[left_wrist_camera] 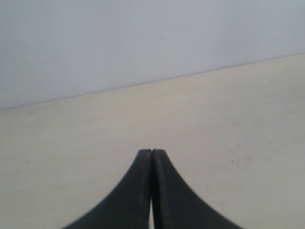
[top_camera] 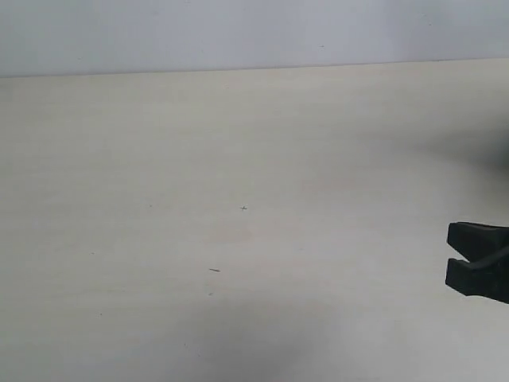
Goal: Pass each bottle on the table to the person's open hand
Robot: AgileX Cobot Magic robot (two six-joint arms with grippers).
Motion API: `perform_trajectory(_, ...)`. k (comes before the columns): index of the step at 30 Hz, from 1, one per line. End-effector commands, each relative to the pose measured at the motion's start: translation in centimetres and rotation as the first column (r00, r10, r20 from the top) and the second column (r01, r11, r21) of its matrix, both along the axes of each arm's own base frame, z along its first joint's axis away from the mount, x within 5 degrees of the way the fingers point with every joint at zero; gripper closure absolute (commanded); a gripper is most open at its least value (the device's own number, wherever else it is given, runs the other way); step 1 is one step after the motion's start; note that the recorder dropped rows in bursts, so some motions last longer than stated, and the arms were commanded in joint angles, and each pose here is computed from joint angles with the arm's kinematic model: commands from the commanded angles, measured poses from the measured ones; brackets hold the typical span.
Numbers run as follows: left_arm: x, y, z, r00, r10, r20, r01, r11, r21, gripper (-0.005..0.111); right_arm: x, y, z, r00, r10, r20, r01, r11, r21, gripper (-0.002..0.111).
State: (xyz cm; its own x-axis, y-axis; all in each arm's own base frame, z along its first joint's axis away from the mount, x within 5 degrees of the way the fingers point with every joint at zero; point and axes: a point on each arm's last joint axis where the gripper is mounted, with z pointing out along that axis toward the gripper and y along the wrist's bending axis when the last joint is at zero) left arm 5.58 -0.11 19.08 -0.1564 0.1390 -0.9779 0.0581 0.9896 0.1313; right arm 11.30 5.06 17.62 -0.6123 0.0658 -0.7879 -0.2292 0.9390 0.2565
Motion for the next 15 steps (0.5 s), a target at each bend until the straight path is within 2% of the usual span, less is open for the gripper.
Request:
perform_trajectory(1, -0.04, -0.05, 0.01, 1.000, -0.006, 0.005, 0.007, 1.000, -0.008, 0.106, 0.25, -0.05, 0.38, 0.998, -0.019, 0.058, 0.017, 0.999, 0.029, 0.108)
perform_trajectory(15, -0.04, -0.05, 0.01, 1.000, -0.006, 0.005, 0.007, 1.000, -0.008, 0.106, 0.27, -0.05, 0.42, 0.998, -0.020, 0.062, 0.018, 0.999, 0.031, 0.108)
